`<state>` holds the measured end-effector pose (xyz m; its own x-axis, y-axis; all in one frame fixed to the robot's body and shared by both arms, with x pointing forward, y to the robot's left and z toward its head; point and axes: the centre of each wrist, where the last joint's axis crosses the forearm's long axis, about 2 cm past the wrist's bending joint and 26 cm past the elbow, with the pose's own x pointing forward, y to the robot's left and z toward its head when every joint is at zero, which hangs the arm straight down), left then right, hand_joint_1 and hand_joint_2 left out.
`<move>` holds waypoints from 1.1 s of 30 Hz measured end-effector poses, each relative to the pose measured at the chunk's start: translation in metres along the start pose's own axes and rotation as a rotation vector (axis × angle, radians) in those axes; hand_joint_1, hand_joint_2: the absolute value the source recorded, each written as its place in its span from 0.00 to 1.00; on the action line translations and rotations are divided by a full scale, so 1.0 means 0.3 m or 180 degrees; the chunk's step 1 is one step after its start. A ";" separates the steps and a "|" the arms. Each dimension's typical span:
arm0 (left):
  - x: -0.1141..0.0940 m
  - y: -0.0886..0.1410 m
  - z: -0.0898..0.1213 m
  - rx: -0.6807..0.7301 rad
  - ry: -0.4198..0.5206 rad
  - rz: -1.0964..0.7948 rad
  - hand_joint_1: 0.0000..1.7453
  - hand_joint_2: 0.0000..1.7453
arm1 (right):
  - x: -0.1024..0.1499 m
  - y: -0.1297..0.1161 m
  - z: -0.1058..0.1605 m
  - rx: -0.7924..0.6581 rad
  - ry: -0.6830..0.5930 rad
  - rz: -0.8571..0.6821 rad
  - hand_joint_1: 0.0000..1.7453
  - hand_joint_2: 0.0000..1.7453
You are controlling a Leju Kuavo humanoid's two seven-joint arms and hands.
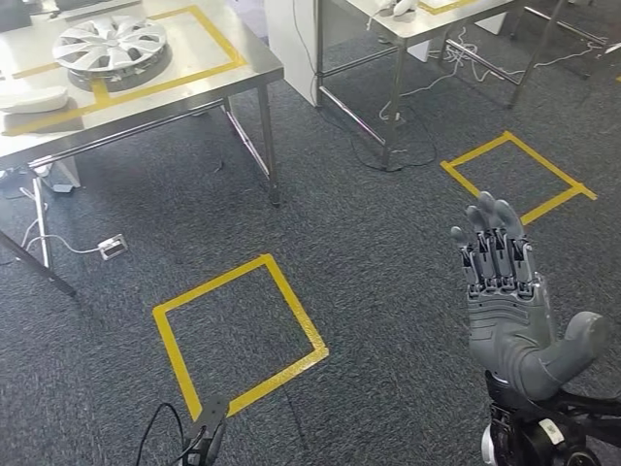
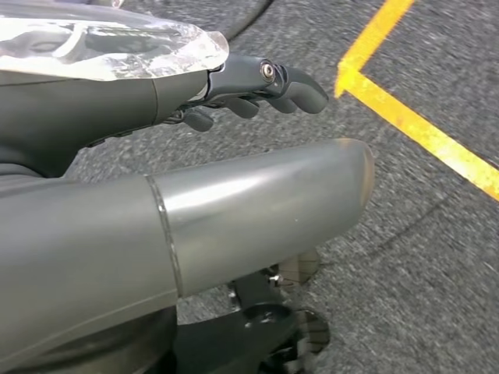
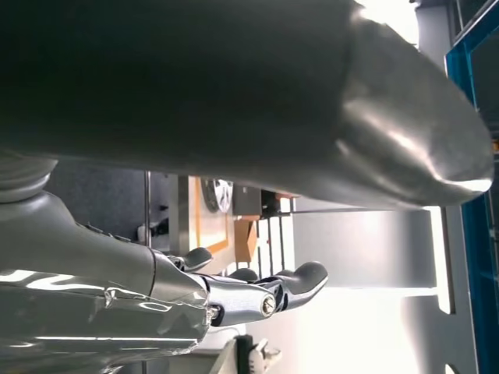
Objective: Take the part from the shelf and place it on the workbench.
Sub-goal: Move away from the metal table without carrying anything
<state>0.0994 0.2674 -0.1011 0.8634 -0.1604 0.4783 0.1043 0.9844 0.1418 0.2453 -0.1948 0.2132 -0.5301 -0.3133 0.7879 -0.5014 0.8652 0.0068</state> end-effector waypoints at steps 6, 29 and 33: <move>0.009 -0.007 -0.001 -0.0017 -0.0022 -0.0016 0.00 0.00 | -0.002 -0.005 0.015 -0.0043 0.0024 0.0004 0.00 0.00; 0.005 -0.016 0.002 -0.0038 0.0003 -0.0021 0.00 0.00 | 0.002 -0.009 0.058 -0.0097 0.0107 0.0161 0.00 0.00; 0.010 -0.015 0.000 -0.0039 -0.0008 -0.0028 0.00 0.00 | 0.002 -0.011 0.062 -0.0106 0.0117 0.0176 0.00 0.00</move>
<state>0.1015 0.2625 -0.1004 0.8613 -0.1692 0.4792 0.1180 0.9837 0.1353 0.2339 -0.2052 0.2022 -0.5305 -0.2507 0.8098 -0.4487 0.8935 -0.0173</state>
